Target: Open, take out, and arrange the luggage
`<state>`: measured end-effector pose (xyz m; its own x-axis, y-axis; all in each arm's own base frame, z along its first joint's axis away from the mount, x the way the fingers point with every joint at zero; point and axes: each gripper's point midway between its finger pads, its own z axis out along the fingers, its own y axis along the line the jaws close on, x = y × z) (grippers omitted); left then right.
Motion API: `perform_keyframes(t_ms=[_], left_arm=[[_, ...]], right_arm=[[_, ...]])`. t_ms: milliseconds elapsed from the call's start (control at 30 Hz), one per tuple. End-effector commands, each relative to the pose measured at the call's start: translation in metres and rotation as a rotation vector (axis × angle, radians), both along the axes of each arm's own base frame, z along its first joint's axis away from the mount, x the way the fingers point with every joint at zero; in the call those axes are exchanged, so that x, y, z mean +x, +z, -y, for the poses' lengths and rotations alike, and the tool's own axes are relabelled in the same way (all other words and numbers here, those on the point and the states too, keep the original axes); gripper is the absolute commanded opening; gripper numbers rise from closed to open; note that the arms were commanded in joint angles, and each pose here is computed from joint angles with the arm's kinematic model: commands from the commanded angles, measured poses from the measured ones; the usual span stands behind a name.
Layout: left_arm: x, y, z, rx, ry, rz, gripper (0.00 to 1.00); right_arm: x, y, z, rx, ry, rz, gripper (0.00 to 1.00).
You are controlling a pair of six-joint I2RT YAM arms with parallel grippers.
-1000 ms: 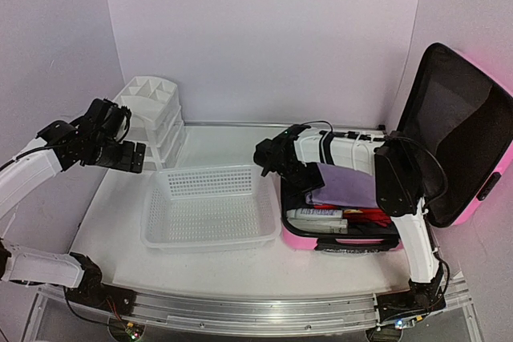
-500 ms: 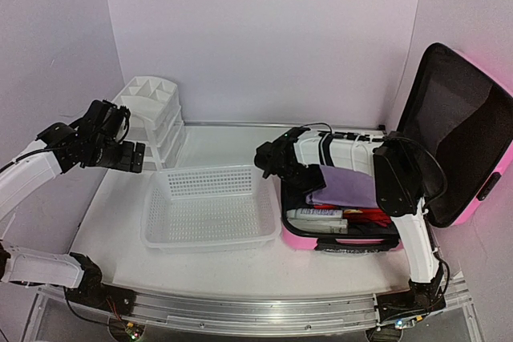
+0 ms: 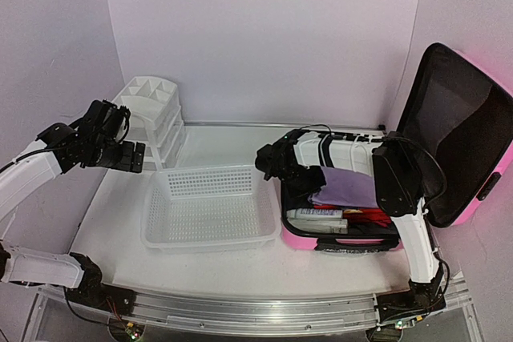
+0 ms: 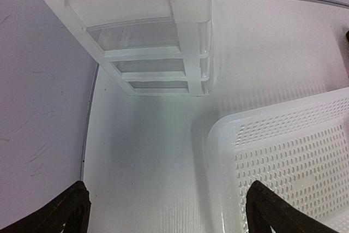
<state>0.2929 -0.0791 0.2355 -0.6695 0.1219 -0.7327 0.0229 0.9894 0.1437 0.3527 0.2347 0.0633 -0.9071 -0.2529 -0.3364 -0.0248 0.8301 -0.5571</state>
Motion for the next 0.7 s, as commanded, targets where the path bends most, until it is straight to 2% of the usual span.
perform_keyframes(t_ms=[0, 400, 667], left_arm=[[0.006, 0.009, 0.002, -0.011, -0.003, 0.047, 1.00], [0.007, 0.006, 0.003, -0.027, -0.006, 0.039, 0.99], [0.009, 0.001, 0.004, -0.036, -0.009, 0.023, 1.00]], right_arm=[[0.003, 0.014, 0.000, 0.013, 0.001, 0.034, 0.01], [0.002, 0.053, -0.008, 0.116, 0.069, 0.060, 0.00], [-0.002, 0.067, -0.005, 0.344, 0.125, 0.016, 0.00]])
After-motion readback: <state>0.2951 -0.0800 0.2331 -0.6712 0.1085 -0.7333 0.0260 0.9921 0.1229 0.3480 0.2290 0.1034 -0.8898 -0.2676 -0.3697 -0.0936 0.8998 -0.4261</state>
